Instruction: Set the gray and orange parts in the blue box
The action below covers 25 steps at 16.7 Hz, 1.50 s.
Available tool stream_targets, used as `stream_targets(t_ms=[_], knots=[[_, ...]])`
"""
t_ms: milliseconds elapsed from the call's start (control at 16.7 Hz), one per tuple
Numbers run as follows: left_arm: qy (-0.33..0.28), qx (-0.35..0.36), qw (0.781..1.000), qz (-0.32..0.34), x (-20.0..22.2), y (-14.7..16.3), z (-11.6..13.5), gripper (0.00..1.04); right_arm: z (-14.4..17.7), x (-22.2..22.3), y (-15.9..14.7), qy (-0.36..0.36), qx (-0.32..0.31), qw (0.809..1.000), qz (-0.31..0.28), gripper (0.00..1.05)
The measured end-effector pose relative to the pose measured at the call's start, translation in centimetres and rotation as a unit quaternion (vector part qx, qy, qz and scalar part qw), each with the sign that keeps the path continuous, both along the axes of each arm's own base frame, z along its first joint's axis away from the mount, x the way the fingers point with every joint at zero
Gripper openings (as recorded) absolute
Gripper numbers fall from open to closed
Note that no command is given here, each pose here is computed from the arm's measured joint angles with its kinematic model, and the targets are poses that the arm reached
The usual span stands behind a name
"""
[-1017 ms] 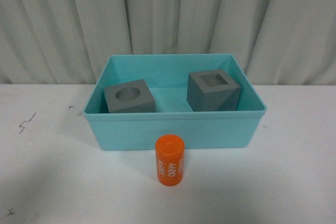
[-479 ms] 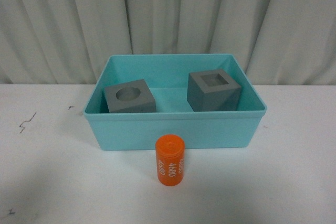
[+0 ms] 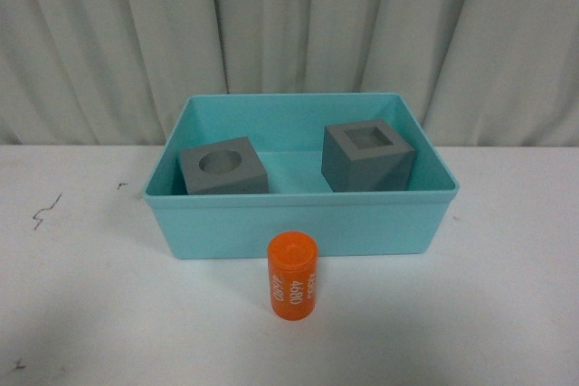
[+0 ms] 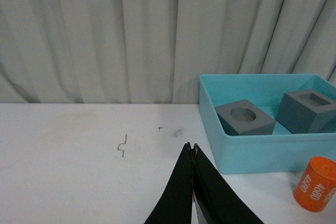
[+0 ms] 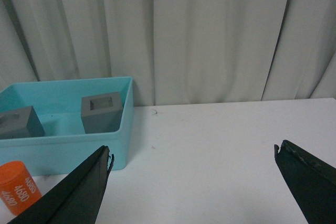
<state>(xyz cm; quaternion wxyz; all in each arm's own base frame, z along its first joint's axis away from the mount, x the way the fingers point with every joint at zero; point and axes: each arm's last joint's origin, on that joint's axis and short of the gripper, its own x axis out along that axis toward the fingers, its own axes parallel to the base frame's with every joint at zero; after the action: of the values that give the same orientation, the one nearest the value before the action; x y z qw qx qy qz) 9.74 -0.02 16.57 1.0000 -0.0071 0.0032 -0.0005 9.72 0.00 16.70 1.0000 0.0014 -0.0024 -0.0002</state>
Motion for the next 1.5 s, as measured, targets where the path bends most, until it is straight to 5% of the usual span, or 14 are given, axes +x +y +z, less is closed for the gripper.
stream_targets(t_ms=[120,359,778,958,1077,1197,1496], knots=[[-0.003,0.000,1.000,-0.001,0.0,0.0,0.1,0.09,0.0,0.0,0.0,0.000,0.000,1.000,0.000,0.98],[-0.003,0.000,1.000,0.000,0.0,0.0,0.1,0.58,0.0,0.0,0.0,0.000,0.000,1.000,0.000,0.98],[-0.003,0.000,1.000,0.000,0.0,0.0,0.1,0.99,0.0,0.0,0.0,0.000,0.000,1.000,0.000,0.98],[-0.004,0.000,1.000,-0.001,0.0,0.0,0.1,0.98,-0.1,0.6,0.1,0.054,0.035,0.997,0.046,0.98],[-0.003,0.000,1.000,0.000,0.0,0.0,0.1,0.98,2.6,3.1,1.2,0.054,0.068,0.993,0.086,0.98],[-0.003,0.000,1.000,0.000,0.0,0.0,0.1,0.98,5.3,6.6,2.6,0.052,0.086,0.989,0.111,0.98],[-0.003,0.000,1.000,0.000,0.0,0.0,0.1,0.98,6.3,16.9,8.5,0.192,0.106,0.962,0.162,0.98]])
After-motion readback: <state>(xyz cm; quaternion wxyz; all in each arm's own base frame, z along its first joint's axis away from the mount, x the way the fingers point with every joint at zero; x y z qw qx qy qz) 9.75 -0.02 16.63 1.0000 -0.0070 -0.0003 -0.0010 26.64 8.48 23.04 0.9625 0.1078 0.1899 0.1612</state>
